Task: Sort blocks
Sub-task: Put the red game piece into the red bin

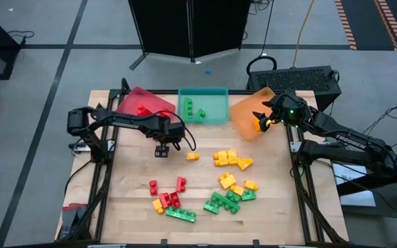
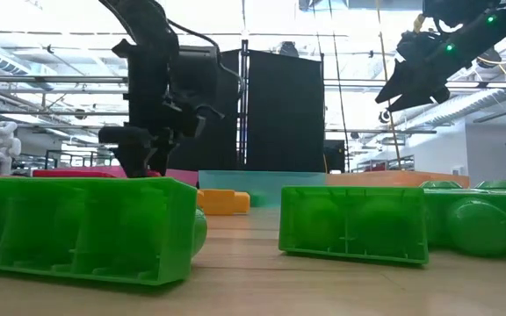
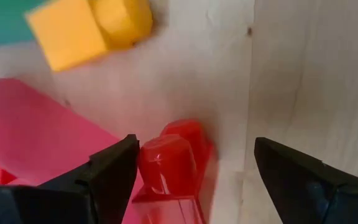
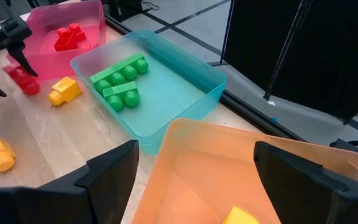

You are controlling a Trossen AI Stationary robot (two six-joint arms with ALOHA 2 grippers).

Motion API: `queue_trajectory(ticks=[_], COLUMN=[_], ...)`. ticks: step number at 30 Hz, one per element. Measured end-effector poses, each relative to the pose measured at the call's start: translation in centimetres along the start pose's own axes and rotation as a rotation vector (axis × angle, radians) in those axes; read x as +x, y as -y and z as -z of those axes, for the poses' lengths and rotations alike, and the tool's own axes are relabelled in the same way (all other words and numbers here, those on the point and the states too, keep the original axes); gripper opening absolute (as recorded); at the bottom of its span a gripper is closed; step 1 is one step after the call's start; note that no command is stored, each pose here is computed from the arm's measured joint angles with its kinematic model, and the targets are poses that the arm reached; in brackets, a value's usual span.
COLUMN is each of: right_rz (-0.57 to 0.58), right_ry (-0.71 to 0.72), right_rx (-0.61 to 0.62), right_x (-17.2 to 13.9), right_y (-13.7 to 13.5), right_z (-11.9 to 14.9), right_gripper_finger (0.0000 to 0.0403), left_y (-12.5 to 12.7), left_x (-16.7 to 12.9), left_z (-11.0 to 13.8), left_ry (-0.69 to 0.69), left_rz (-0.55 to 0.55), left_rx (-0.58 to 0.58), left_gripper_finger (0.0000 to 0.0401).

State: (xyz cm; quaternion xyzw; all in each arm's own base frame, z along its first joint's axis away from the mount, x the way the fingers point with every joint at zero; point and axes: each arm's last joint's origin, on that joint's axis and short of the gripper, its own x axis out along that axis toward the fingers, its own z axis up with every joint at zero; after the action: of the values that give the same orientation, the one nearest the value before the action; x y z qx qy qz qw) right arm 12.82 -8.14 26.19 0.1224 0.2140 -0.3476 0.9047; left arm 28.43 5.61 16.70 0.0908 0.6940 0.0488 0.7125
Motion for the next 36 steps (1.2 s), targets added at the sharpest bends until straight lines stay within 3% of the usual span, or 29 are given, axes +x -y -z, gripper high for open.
queue_trajectory(ticks=[8, 18, 26, 32, 36], right_rz=[0.001, 0.002, 0.003, 0.002, 0.002], right_ry=[-0.006, -0.005, -0.004, -0.004, -0.004], right_rx=[-0.001, -0.009, 0.002, 0.004, 0.008], right_x=[0.0, 0.0, 0.0, 0.0, 0.0], right_y=[0.0, 0.0, 0.0, 0.0, 0.0], right_z=[0.1, 0.1, 0.0, 0.0, 0.0], right_gripper_finger=[0.0315, 0.0315, 0.0315, 0.0315, 0.0315], left_y=[0.1, 0.3, 0.2, -1.0, -2.4], left_x=[0.6, 0.5, -0.4, -3.4, -6.1], left_z=[0.1, 0.1, -0.7, -2.9, -4.4], left_ry=[-0.039, -0.036, 0.003, 0.123, 0.220], left_rz=[0.008, 0.071, 0.110, 0.112, -0.008], left_rx=[-0.043, -0.132, -0.244, -0.300, -0.376], left_gripper_finger=[0.0280, 0.0130, 0.0129, 0.0129, 0.0129])
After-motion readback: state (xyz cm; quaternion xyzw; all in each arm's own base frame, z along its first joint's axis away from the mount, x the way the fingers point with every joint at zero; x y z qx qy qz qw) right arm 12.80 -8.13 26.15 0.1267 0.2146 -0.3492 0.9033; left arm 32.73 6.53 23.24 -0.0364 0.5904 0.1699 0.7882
